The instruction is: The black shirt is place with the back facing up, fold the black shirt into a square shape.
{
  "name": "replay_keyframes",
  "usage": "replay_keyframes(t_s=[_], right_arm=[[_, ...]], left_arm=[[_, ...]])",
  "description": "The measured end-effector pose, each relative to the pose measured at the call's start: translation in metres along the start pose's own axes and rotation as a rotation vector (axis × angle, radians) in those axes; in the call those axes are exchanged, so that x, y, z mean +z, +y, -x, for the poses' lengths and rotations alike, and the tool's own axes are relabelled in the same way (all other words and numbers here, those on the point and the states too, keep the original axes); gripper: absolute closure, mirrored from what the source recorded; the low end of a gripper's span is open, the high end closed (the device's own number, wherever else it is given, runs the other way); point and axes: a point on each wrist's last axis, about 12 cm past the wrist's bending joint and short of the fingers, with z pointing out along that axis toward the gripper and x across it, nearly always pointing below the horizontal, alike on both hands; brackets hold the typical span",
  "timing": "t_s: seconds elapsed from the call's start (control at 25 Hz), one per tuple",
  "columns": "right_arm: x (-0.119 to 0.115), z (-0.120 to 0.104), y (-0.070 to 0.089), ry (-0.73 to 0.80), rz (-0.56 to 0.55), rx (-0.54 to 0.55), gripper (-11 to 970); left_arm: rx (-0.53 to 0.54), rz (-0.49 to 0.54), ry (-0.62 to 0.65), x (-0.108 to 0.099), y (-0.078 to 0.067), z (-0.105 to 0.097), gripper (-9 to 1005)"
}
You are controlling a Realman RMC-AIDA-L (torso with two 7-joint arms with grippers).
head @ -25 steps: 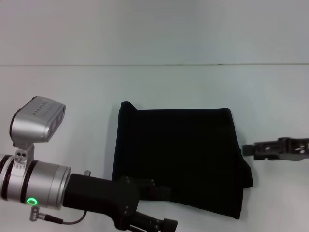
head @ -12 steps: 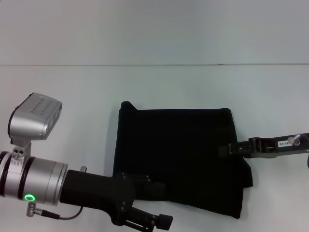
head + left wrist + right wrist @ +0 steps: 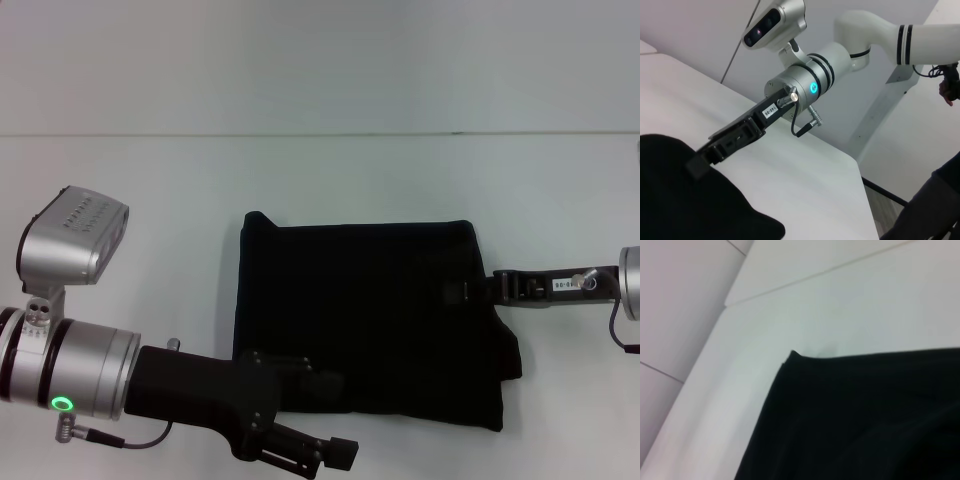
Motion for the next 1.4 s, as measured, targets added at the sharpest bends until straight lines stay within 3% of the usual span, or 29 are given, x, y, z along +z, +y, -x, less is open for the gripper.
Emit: replay_keyframes(t_s=[0.28, 0.64, 0.96, 1.4], right_arm=[[-0.001, 0.008, 0.007, -0.040, 0.051, -0.055, 746], [-0.010, 0.035, 0.020, -0.078, 0.059, -0.133, 883], [-0.019, 0.041, 0.016, -0.080, 0.024, -0.145, 864], [-0.012, 0.033, -0.008, -0.080, -0.171, -0.138, 838]], left_arm=[[-0.004, 0.002, -0.005, 0.000, 0.000, 0.000, 46], [-0.025, 0.010, -0.019, -0.003, 0.001, 0.002, 46], [-0.056, 0.012, -0.021, -0.003, 0.001, 0.001, 46], [-0.096, 0.089, -0.073, -0.004, 0.009, 0.003, 46]])
